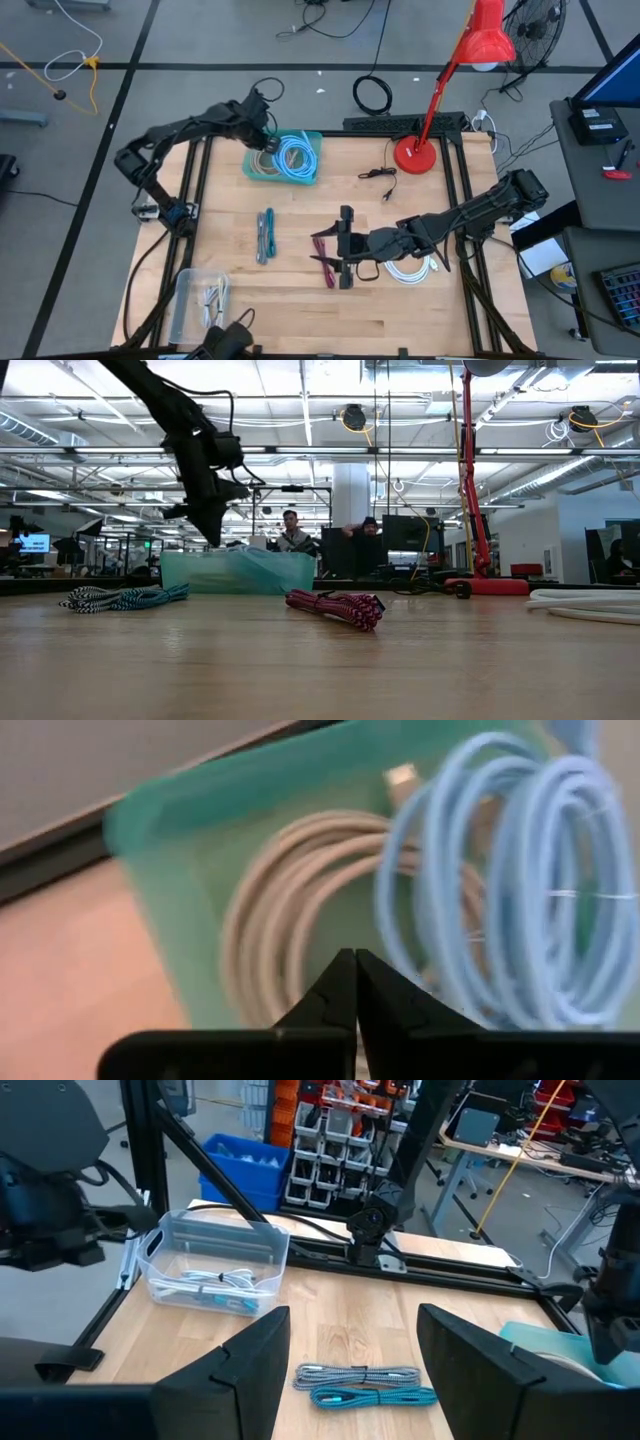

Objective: Pick & Place USB Port
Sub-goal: Adjust the blue HDMI Cable into the green bin, then put the white black charger cable into the transparent bin, then put the pink black charger cable into the transparent bin

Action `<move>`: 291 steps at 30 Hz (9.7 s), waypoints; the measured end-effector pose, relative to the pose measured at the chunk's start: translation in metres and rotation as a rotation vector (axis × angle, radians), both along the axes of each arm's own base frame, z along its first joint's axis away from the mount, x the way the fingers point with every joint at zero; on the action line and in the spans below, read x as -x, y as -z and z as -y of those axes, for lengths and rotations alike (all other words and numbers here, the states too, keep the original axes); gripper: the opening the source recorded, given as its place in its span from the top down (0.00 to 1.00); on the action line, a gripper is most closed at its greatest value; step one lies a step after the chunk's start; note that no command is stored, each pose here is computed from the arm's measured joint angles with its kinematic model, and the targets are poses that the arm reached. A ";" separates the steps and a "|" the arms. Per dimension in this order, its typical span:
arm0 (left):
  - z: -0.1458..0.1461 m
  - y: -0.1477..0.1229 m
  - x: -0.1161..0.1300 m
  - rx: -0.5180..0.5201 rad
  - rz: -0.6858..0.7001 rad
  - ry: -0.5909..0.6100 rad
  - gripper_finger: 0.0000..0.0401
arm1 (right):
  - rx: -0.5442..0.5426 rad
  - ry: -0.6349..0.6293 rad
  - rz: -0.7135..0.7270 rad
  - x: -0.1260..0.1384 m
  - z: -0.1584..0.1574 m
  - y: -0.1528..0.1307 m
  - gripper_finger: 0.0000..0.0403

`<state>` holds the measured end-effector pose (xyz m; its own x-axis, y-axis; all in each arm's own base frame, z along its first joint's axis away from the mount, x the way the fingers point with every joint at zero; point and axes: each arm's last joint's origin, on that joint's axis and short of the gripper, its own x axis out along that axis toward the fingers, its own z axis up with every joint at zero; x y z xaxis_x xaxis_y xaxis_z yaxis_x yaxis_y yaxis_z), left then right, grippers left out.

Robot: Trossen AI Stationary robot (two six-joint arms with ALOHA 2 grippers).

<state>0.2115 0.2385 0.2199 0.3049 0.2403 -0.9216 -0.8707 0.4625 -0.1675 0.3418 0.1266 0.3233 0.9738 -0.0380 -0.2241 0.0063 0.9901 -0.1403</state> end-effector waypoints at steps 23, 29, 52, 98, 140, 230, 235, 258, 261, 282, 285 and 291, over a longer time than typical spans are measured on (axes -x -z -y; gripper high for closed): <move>0.004 0.016 -0.024 0.074 0.093 0.095 1.00 | 0.001 0.000 0.002 0.000 0.000 0.000 0.48; 0.005 0.016 -0.024 0.083 0.098 0.091 1.00 | 0.001 0.000 0.002 0.000 0.000 0.000 0.48; 0.119 -0.121 0.056 -0.069 0.359 0.413 1.00 | 0.010 -0.017 -0.031 0.003 -0.006 0.003 0.48; 0.288 0.012 0.011 0.113 0.301 0.593 0.99 | 0.035 -0.090 -0.021 0.017 -0.026 -0.003 0.48; 0.216 0.058 -0.036 0.522 -0.311 0.229 0.44 | 0.104 -0.105 -0.011 0.016 -0.026 -0.003 0.48; 0.434 0.036 0.119 0.611 -0.412 -0.160 0.96 | 0.174 -0.019 0.002 0.002 0.009 -0.006 0.48; 0.427 0.044 0.123 0.565 -0.425 -0.172 0.96 | 0.172 -0.019 0.006 0.001 0.009 -0.006 0.48; 0.432 0.037 0.120 0.665 -0.389 -0.100 0.64 | 0.169 -0.018 0.006 0.002 0.009 -0.006 0.48; 0.432 0.027 0.119 0.746 -0.359 -0.072 0.63 | 0.169 -0.018 0.007 0.001 0.009 -0.006 0.48; 0.408 -0.020 0.104 0.271 0.473 0.288 0.63 | -0.275 0.289 -0.332 0.005 0.046 0.038 0.48; 0.405 -0.021 0.100 0.127 0.529 0.367 0.63 | -0.335 0.348 -0.406 0.005 0.056 0.053 0.48; 0.399 -0.027 0.095 -0.266 0.660 0.475 0.63 | -0.480 0.360 -0.541 -0.007 0.058 0.091 0.48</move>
<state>0.1169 -0.1609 0.2472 0.8824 0.1342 -0.4510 -0.3369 0.8493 -0.4064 0.3487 0.0688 0.2320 0.6721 -0.1090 -0.7323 0.3894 0.8934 0.2243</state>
